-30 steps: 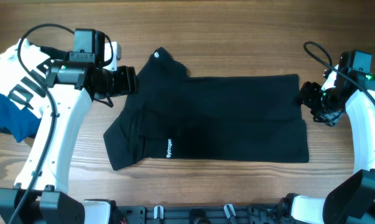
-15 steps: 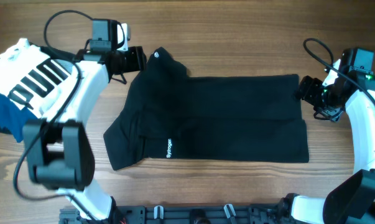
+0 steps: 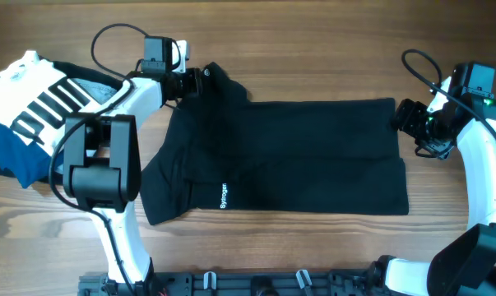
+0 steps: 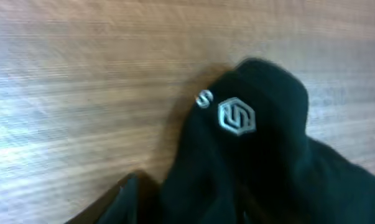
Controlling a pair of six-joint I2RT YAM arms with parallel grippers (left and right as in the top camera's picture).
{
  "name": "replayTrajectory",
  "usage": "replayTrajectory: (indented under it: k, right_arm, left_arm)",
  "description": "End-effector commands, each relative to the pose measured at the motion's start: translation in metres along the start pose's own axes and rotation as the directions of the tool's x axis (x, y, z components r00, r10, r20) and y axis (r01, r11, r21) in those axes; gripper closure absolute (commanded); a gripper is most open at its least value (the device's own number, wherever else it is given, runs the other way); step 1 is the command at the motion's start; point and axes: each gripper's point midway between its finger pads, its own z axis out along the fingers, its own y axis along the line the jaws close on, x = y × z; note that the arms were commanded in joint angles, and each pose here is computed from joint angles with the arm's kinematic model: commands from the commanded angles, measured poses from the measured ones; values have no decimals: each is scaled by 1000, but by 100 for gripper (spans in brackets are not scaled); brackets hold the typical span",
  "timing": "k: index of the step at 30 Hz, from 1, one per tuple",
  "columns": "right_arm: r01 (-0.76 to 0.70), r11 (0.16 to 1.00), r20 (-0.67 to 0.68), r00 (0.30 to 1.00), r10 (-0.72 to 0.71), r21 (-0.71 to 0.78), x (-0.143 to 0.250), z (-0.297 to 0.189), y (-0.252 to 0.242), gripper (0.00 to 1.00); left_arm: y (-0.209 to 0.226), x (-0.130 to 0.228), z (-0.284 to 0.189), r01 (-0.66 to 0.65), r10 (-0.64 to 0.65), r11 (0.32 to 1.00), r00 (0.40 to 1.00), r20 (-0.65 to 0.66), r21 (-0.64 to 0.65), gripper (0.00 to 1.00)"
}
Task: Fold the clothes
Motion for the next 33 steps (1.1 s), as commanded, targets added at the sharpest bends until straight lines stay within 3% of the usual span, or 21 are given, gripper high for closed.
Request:
replayTrajectory:
  k: [1, 3, 5, 6, 11, 15, 18, 22, 31, 33]
  right_arm:
    - [-4, 1000, 25, 1000, 4, -22, -7, -6, 5, 12]
    - [-4, 1000, 25, 1000, 4, -22, -7, -6, 5, 12]
    - [-4, 1000, 24, 1000, 4, -22, -7, -6, 5, 12]
    - [-3, 1000, 24, 1000, 4, -22, -7, -6, 5, 13]
    - [-11, 1000, -25, 1000, 10, -10, -2, 6, 2, 18]
    - [-8, 1000, -79, 997, 8, 7, -5, 35, -3, 14]
    - [6, 1000, 19, 1000, -5, -16, -39, 58, 2, 13]
    - [10, 999, 126, 992, -4, -47, -75, 86, 8, 13]
    - [57, 996, 153, 987, -46, -74, -86, 149, 33, 13]
    - [-3, 999, 165, 986, 9, -34, -89, 155, 25, 13]
  left_arm:
    - [-1, 38, 18, 16, -15, 1000, 992, -124, 12, 59]
    - [4, 42, 17, 23, -24, 1000, 990, -140, -7, 68]
    - [8, 43, 17, 24, -28, 999, 989, -142, -27, 94]
    - [8, 43, 17, 24, -28, 999, 990, -140, -30, 96]
    - [6, 40, 11, 36, -39, 999, 990, -137, -29, 96]
    - [4, 28, -14, 97, -100, 995, 988, -113, -36, 96]
    - [13, 24, -31, 225, -230, 972, 967, -105, -62, 96]
    - [10, 28, -31, 225, -231, 973, 965, -122, -57, 96]
    - [4, 36, -29, 219, -226, 974, 963, -149, -61, 96]
    - [5, 38, -30, 221, -228, 973, 961, -158, -65, 96]
